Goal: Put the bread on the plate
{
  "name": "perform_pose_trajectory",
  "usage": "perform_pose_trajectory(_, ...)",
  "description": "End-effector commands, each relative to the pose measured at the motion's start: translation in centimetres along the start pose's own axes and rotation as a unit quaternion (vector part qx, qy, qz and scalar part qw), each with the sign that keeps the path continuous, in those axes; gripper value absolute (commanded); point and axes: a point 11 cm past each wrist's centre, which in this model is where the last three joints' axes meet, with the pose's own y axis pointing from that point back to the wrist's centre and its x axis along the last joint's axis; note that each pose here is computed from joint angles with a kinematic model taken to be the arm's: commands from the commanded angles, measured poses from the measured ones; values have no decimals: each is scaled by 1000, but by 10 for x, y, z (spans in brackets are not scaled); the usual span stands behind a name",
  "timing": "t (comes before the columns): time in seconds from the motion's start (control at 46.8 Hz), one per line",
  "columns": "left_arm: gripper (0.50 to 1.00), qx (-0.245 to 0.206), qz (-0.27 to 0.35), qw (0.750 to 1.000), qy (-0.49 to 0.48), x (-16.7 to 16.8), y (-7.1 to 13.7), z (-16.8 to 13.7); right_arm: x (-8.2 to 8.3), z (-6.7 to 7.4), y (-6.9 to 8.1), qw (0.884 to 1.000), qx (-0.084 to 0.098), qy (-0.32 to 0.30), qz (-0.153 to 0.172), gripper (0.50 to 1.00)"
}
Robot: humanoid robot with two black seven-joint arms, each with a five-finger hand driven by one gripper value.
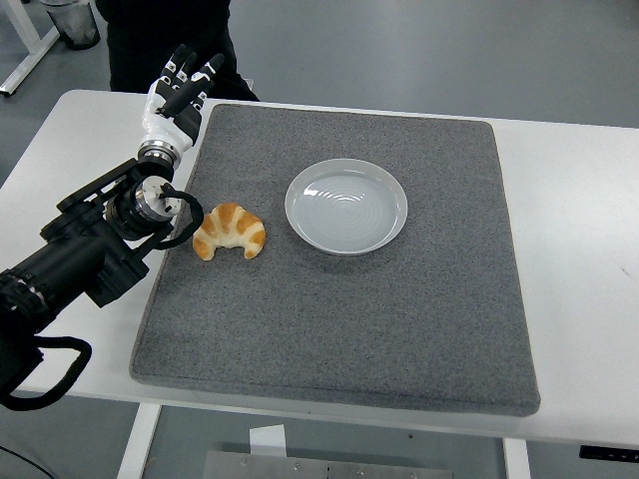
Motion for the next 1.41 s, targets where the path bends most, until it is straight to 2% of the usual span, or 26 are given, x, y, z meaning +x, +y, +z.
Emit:
perform_pose_trajectory(0.0,1000,-1,-1,1000,0,-1,0,0,0,0,0,1000,0,0,0,952)
perform_pose_trajectory(0.385,1000,2,-8,1000,-7,-2,1,-1,0,0,0,1000,0,0,0,952)
perform_pose_trajectory(0.62,1000,-2,-38,995,-92,-9,-3,5,0,0,0,1000,0,0,0,952)
perform_pose_trajectory(0.791,1000,-24,-65,983,-172,-14,-9,24,0,0,0,1000,0,0,0,954)
perform_pose_trajectory(0.962,1000,-30,-97,975,-196,-27,-11,45,0,0,0,1000,0,0,0,952)
perform_pose_trajectory(1.068,1000,7,-142,955,-261,-42,-6,49,0,0,0,1000,0,0,0,952)
perform_pose_trajectory(1.197,1000,8,-176,928,-330,-56,-3,74,0,0,0,1000,0,0,0,952)
perform_pose_trajectory(1.389,1000,34,-227,886,-403,-67,11,81,0,0,0,1000,0,0,0,952)
